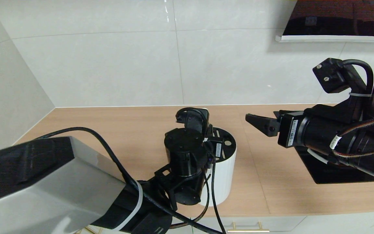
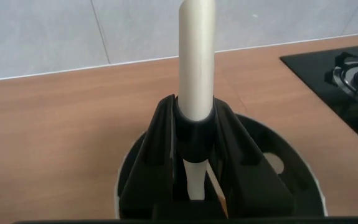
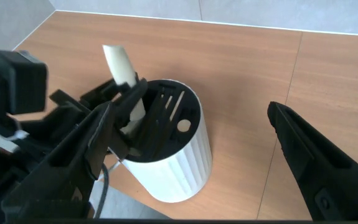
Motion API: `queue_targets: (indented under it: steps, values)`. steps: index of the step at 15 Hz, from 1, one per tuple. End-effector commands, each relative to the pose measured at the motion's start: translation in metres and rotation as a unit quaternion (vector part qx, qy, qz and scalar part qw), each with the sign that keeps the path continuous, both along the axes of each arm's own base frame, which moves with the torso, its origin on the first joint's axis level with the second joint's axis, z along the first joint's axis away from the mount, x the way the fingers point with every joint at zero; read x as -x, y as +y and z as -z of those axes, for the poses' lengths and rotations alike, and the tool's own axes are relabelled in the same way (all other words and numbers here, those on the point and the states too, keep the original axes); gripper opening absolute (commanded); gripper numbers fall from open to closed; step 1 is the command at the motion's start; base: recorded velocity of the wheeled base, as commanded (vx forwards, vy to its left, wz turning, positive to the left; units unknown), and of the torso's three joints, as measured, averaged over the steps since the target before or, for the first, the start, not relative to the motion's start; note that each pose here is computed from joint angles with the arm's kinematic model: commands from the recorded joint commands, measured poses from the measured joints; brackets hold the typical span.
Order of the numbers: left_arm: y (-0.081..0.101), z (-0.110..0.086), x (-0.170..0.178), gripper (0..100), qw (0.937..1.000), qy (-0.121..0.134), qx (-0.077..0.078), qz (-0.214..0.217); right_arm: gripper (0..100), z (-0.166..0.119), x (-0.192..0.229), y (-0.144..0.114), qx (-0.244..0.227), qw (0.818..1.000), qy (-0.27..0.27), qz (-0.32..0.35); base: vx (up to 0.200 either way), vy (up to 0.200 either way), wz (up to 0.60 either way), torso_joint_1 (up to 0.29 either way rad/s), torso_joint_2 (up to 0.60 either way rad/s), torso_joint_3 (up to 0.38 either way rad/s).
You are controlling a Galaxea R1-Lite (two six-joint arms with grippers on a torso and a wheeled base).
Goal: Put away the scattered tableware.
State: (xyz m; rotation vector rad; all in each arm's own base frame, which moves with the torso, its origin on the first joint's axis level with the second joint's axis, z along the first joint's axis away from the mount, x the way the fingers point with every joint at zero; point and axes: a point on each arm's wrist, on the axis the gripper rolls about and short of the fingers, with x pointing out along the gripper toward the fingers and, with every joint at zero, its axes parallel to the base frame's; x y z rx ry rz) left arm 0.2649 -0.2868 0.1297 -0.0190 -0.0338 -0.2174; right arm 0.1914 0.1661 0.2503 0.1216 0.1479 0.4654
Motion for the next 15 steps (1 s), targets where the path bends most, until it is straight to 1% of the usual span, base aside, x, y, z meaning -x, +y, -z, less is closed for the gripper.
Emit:
queue_targets:
  steps: [1,5,6,7,8,9,12,14,15]
  values:
    - [-0.001,0.005,-0.001,0,1.0,0.004,-0.005,-0.001,100,0.0,0.0,0.001,0.0,1.0,0.001,-0.001,0.0,0.0,0.0,0.0,0.0,0.0]
    - [-0.002,0.006,-0.001,0,1.0,0.004,-0.006,-0.002,100,0.0,0.0,0.001,0.0,1.0,0.0,-0.001,0.0,0.0,0.0,0.0,0.0,0.0]
    - [-0.004,0.006,0.0,100,1.0,0.004,-0.005,0.001,100,0.0,0.0,0.0,-0.001,1.0,-0.001,-0.001,0.0,0.0,0.0,0.0,0.0,0.0]
    - [-0.004,0.005,0.001,100,1.0,0.003,-0.004,0.002,100,0.0,0.0,0.0,-0.001,1.0,-0.001,-0.001,0.0,0.0,0.0,0.0,0.0,0.0]
    - [-0.003,0.002,0.002,100,1.0,-0.001,0.001,0.002,100,0.0,0.0,0.0,0.0,1.0,-0.001,-0.002,0.0,0.0,0.0,0.0,0.0,0.0]
    - [-0.003,0.0,0.002,100,0.9999,-0.008,0.009,0.002,100,0.0,0.001,0.0,0.0,1.0,0.0,-0.002,0.0,0.0,0.0,0.0,0.0,0.0]
    - [-0.002,-0.006,0.003,100,0.9996,-0.019,0.021,0.002,100,0.0,0.001,0.0,0.0,1.0,-0.001,-0.001,0.0,0.0,0.0,0.0,0.0,0.0]
    - [0.008,-0.036,0.009,100,0.9959,-0.059,0.068,0.002,100,-0.001,0.001,-0.001,-0.001,1.0,-0.002,-0.001,0.0,0.0,0.0,0.0,0.0,0.0]
    - [0.02,-0.05,0.01,100,0.9931,-0.078,0.087,-0.004,100,-0.001,0.001,-0.001,-0.001,1.0,-0.002,-0.001,0.0,0.0,0.0,0.0,0.0,0.0]
